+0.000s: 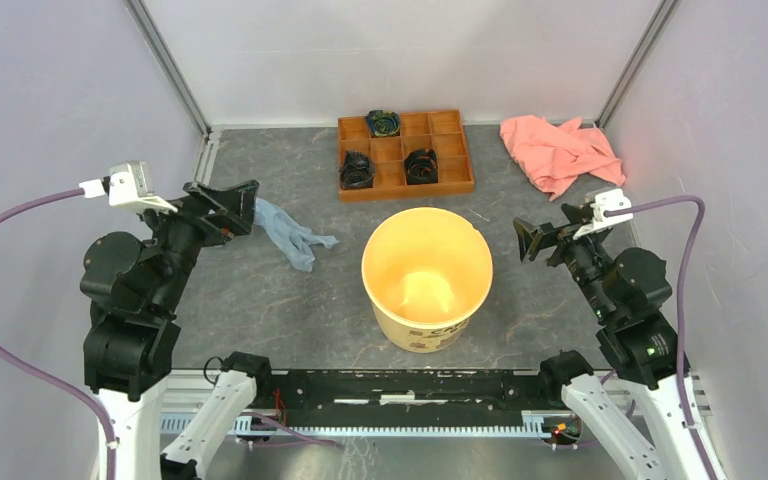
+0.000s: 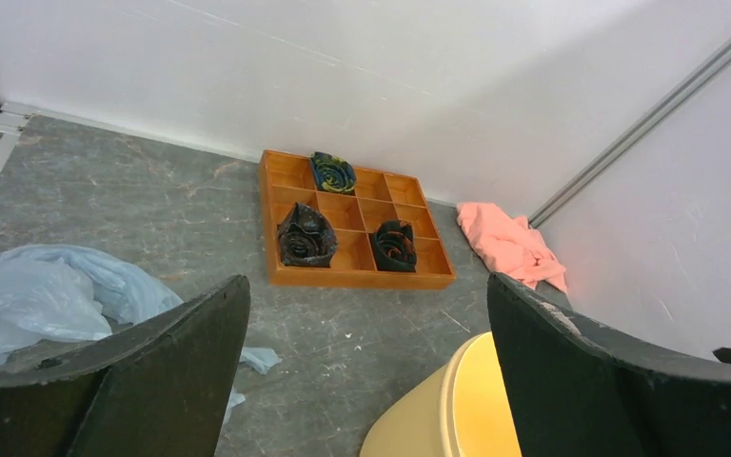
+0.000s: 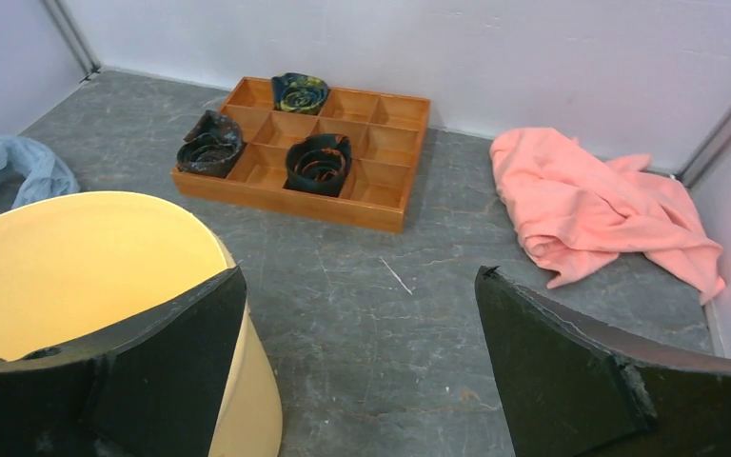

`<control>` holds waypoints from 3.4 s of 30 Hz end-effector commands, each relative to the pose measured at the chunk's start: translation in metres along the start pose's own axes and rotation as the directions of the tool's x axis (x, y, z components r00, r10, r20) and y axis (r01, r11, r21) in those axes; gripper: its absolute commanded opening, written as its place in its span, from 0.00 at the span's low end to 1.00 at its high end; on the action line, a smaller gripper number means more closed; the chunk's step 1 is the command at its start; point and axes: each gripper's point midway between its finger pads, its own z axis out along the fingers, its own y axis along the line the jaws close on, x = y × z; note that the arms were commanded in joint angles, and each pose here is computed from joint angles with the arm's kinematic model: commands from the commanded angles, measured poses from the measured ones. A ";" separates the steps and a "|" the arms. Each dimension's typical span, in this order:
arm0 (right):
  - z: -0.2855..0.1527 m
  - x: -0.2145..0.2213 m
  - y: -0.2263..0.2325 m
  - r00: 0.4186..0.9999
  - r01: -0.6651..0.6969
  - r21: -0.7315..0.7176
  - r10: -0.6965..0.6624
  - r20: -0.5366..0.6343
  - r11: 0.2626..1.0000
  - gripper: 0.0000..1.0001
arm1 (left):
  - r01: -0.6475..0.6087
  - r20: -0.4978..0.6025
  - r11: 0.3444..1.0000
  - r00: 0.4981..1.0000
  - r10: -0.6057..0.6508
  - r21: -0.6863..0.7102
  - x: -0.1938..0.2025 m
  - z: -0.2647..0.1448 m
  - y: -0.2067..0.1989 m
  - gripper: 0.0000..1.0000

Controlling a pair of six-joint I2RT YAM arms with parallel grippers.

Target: Put the trash bags into the trash bin

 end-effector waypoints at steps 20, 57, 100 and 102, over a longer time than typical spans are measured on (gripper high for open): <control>-0.030 -0.051 -0.020 0.982 -0.054 0.095 0.036 0.185 0.994 0.98 | 0.307 -0.592 0.927 0.714 -0.374 -0.215 0.251 0.026 0.067 0.99; -0.047 -0.074 -0.009 0.963 0.018 0.041 -0.028 0.269 0.999 0.98 | 0.232 -0.816 0.965 0.577 -0.037 0.121 0.431 0.060 -0.151 1.00; 0.093 0.096 0.195 0.932 0.104 -0.460 -0.247 -0.264 0.882 0.98 | -0.256 -0.645 0.860 0.757 -0.105 -0.441 0.343 0.115 0.146 0.48; 0.094 0.104 0.190 0.917 0.132 -0.438 -0.277 -0.287 0.889 0.98 | -0.262 -0.653 0.865 0.751 -0.095 -0.427 0.343 0.113 0.145 0.36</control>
